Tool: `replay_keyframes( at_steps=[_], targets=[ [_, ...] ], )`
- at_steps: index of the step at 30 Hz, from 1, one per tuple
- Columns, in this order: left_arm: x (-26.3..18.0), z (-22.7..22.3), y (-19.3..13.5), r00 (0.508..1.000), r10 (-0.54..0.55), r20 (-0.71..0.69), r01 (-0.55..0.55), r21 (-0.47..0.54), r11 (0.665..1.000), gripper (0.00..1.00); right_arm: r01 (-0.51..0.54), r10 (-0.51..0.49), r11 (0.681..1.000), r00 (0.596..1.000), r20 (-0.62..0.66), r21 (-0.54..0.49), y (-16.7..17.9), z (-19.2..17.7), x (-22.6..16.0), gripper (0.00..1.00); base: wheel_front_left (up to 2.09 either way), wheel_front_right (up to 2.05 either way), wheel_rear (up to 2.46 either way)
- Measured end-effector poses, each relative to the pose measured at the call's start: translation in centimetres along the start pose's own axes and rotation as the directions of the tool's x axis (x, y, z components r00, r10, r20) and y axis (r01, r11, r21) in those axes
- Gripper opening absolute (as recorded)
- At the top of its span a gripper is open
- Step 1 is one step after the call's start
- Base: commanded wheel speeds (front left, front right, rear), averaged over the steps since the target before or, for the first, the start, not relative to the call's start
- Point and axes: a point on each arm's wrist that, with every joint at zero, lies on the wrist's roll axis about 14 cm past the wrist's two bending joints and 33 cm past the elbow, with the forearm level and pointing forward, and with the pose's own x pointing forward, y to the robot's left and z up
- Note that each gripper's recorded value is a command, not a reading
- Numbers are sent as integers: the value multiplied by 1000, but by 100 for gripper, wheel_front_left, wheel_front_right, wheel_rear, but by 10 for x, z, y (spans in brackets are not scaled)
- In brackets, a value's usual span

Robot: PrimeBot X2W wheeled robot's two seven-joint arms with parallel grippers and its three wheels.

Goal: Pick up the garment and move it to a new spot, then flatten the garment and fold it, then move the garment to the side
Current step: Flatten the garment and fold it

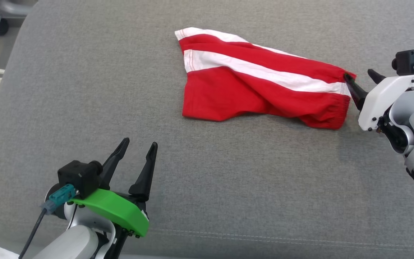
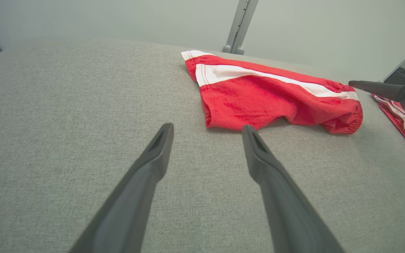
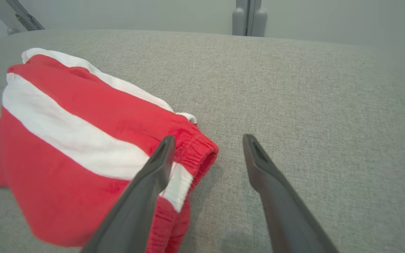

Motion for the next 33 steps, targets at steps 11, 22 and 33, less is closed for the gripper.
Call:
replay_keyframes(
  at_steps=[11, 22, 33],
  targets=[
    [16, 11, -23, 997, -51, 54, 50, 17, 999, 100, 22, -26, 1000, 972, 234, 20, -10, 28, -54, 100, 0, 0, 0],
    [15, 22, -22, 992, -27, 122, 26, 16, 1000, 100, 113, -122, 992, 896, 428, 47, -17, 42, -120, 100, 0, 0, 0],
    [-10, 22, 0, 989, 35, 142, -43, 53, 998, 100, 137, -159, 987, 859, 487, 81, 9, 36, -169, 100, 0, 0, 0]
  ],
)
